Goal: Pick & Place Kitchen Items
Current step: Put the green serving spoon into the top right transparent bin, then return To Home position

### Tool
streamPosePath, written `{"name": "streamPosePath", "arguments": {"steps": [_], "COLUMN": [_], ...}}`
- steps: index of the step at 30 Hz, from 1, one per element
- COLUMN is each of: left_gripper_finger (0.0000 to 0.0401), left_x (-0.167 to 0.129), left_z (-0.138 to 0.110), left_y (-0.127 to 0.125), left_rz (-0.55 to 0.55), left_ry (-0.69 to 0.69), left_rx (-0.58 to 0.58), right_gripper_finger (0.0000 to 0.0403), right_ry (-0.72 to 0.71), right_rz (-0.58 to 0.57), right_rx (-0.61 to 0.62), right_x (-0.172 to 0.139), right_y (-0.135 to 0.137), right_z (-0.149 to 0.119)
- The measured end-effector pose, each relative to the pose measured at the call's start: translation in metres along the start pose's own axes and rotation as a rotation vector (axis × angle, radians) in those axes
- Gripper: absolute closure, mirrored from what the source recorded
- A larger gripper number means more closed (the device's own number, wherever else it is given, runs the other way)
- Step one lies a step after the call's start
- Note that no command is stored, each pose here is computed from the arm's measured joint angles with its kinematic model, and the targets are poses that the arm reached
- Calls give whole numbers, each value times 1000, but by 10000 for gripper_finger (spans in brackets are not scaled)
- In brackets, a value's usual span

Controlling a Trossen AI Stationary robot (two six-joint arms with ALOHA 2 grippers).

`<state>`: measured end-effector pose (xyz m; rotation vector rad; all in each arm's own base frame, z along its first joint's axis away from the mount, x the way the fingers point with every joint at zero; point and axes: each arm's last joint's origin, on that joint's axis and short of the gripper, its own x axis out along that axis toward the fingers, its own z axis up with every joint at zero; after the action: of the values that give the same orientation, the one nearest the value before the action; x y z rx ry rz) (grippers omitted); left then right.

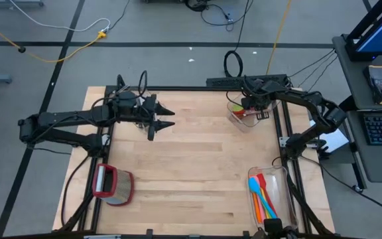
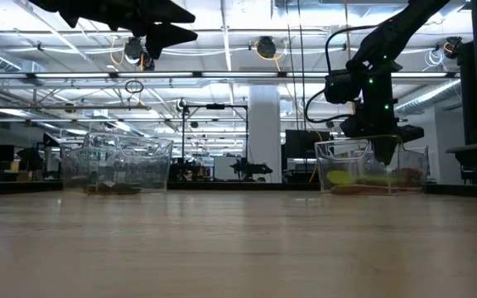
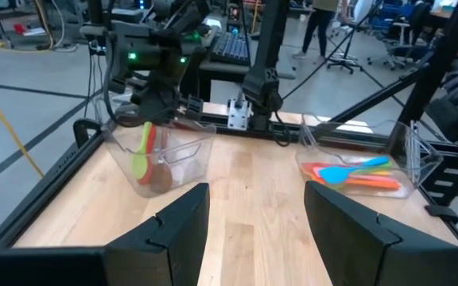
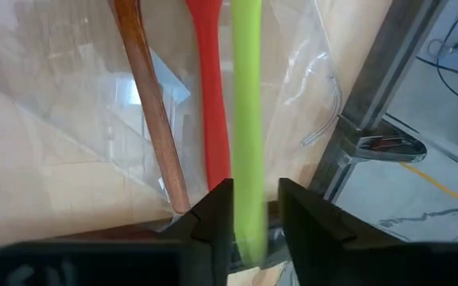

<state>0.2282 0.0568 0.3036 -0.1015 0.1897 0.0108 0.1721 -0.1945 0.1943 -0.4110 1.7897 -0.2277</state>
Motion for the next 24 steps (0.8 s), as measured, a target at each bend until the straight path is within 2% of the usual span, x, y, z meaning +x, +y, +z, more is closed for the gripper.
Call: {"name": "streamPosePath", "arguments": {"steps": [7,11,14,18,24], "left_gripper_finger": [189,189,189,189,189], "left_x": [0,0,-1,-7,-23], "left_z": [-1,-2,-1,-1,3], "left_y": [0,-1,0,3,4], "left_rz": [-1,-23,-71,-60,-47], "left_ry": [13,16,15,26,22], "left_rx": [-2,20,41,32,50], "right_gripper_finger": [265,262,274,304,372], "right_ry": [13,113,111,-3,-242], "right_rz": [-9,-102,-155,-191,-132], "right_rx": [-6,-17,-5,72,197], "right_x": [0,-5,-16,-40,-73], "right_y": [0,-1,0,4,19], "right_z": [0,-3,-7,-15,-33]}}
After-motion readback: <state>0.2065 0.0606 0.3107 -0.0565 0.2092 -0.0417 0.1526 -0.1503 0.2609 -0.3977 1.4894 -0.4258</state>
